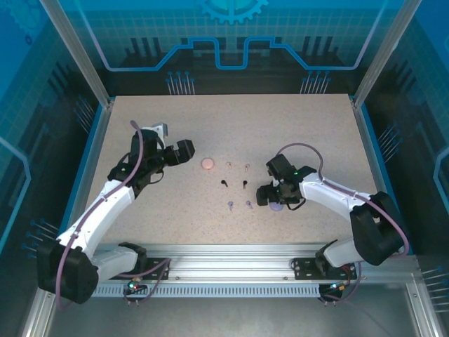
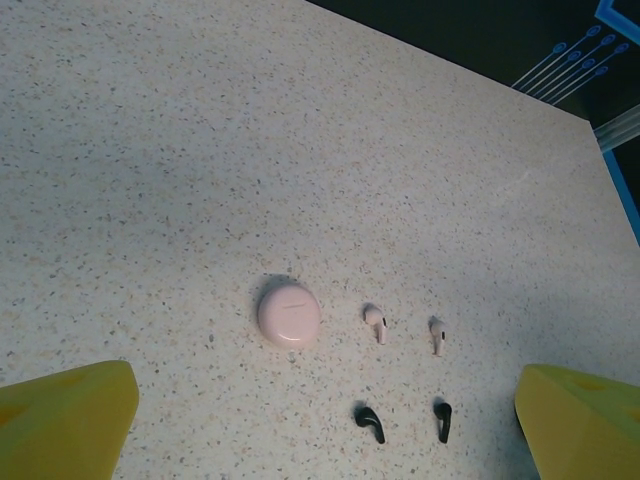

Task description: Insert the wireless bluetooth earbuds into the charging case

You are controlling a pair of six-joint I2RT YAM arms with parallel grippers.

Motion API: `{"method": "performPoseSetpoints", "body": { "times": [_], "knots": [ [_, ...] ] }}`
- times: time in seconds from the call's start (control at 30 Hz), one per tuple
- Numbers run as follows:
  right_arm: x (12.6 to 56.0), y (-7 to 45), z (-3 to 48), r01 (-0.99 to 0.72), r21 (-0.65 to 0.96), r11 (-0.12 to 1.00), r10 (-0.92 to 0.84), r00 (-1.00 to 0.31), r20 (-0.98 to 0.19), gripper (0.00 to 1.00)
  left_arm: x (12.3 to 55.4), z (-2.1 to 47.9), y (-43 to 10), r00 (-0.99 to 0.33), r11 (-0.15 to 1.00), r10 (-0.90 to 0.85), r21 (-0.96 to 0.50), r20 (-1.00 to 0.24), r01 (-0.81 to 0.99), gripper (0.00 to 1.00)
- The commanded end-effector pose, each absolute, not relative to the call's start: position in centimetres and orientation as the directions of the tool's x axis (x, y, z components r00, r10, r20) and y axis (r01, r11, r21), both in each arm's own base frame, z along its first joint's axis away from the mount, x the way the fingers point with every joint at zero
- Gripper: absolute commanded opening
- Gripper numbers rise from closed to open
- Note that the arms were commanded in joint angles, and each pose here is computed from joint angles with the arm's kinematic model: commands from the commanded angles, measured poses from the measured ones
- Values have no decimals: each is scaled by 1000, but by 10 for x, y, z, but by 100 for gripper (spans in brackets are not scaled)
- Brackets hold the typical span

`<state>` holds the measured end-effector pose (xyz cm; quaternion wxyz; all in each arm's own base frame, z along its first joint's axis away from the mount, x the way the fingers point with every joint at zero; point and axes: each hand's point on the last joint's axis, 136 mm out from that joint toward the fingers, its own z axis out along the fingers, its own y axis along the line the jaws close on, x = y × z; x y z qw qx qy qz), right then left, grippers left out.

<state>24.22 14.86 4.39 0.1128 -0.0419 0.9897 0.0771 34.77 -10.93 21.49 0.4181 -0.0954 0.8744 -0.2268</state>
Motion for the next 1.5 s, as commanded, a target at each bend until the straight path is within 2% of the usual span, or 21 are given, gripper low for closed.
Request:
{"method": "performPoseSetpoints", "body": {
  "times": [0.0,0.63,0.87,1.07,1.17,1.47],
  "knots": [
    [240,156,35,-127,157,979,-93,-973,-212,90,351,229,-120,-621,862,-358,-502,-697,66,99],
    [216,162,30,-149,158,976,-123,-979,-164,88,360,231,-129,-621,853,-360,-515,-697,83,99],
    [201,161,37,-140,150,979,-113,-978,-176,88,360,229,-135,-632,852,-349,-515,-692,93,99],
    [201,147,58,-104,98,990,-78,-968,-238,90,361,229,-137,-634,853,-342,-512,-693,99,99],
    [204,145,68,-142,69,987,-121,-961,-248,90,362,228,-139,-638,852,-338,-512,-692,104,99],
    [215,158,64,-298,-2,955,-295,-944,-145,88,362,227,-143,-642,850,-326,-512,-694,121,99]
  ]
}}
